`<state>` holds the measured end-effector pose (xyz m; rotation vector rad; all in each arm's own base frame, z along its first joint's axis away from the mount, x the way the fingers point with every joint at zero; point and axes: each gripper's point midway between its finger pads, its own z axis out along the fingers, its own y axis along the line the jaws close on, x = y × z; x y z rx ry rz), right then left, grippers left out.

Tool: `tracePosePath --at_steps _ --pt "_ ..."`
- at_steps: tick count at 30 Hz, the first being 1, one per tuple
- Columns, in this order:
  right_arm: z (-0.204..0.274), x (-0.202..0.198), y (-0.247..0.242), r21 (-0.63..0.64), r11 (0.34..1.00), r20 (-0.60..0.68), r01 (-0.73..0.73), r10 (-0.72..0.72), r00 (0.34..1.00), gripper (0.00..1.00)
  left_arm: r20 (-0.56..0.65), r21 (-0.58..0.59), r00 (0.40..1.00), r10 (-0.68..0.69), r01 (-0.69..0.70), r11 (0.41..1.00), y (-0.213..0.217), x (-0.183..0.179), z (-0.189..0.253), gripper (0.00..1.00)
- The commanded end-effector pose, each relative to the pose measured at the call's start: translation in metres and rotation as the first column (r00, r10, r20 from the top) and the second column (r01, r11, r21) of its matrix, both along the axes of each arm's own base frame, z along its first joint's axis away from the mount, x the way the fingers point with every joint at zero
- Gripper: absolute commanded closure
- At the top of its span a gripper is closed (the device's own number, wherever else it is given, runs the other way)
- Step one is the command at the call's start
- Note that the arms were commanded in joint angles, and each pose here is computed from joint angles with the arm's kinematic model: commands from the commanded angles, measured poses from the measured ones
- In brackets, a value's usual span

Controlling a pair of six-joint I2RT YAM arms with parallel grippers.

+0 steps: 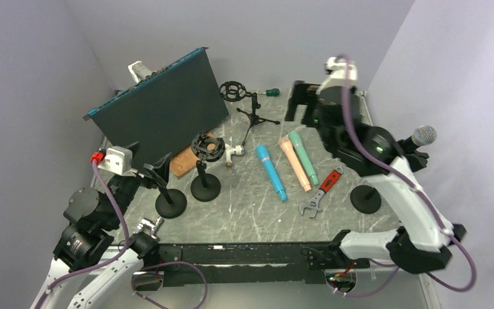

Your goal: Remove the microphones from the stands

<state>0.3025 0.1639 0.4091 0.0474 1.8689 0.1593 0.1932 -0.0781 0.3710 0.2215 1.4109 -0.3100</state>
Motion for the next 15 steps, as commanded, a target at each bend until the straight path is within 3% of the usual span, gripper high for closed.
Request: tracePosePath --at_steps 1,6,10,15 --pt "0.043 -0.032 -0.068 0.023 0.987 0.113 0.160 -0.162 0.980 0.00 0.044 -0.028 0.999 0.012 -0.011 1.000 0.004 -0.003 0.012 0.05" --pt "0.063 -0.081 -0.149 0.145 0.916 0.184 0.374 -0.396 0.900 0.00 0.048 -0.030 0.999 -0.004 0.006 1.000 0.002 -0.005 0.012 0.04" --pt "0.060 -0.112 -0.189 0.228 0.863 0.186 0.450 -0.492 0.850 0.00 0.045 -0.028 0.999 -0.017 0.019 0.999 -0.001 -0.006 0.012 0.05" --pt "0.038 -0.128 -0.208 0.174 0.840 0.142 0.514 -0.538 0.831 0.00 0.040 -0.024 0.999 -0.036 0.037 0.999 -0.005 -0.006 0.011 0.05"
